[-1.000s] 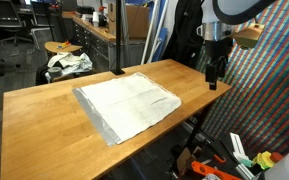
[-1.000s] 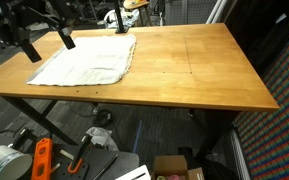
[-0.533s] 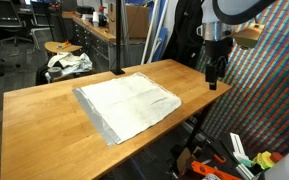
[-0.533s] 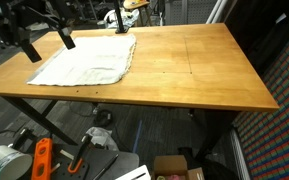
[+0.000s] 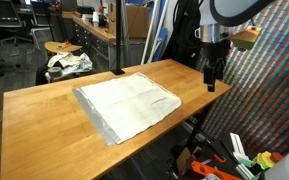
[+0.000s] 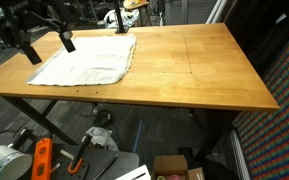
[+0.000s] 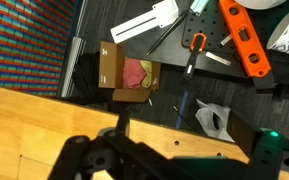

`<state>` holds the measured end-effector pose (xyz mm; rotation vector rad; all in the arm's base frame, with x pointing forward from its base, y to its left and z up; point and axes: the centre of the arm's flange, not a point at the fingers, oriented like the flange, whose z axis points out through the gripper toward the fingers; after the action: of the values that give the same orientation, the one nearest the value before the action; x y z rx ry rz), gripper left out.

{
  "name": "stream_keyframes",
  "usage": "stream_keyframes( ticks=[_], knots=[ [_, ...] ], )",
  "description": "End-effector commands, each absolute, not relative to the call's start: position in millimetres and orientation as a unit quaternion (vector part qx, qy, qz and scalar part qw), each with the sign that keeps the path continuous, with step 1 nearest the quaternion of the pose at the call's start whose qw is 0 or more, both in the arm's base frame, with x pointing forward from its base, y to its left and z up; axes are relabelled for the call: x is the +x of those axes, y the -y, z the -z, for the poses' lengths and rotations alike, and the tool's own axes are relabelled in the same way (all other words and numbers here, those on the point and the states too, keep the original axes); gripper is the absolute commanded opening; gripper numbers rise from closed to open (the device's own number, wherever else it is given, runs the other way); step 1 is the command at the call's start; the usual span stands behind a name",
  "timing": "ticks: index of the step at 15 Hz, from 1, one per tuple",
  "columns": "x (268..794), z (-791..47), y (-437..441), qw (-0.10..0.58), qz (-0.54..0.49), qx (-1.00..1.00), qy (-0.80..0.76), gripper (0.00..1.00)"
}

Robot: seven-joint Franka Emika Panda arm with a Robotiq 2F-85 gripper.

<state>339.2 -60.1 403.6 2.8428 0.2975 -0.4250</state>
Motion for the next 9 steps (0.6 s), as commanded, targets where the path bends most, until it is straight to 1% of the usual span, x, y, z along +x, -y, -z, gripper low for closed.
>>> stream_keyframes(
  ticks=[1,5,9],
  knots=[
    [386,-392,55,0.082,0.158,0.978,-0.107,1.0],
    [435,-377,55,-0.013,0.141,0.987,-0.075,1.0],
    [483,-345,72,-0.035,0.125,0.99,-0.048,1.0]
  ],
)
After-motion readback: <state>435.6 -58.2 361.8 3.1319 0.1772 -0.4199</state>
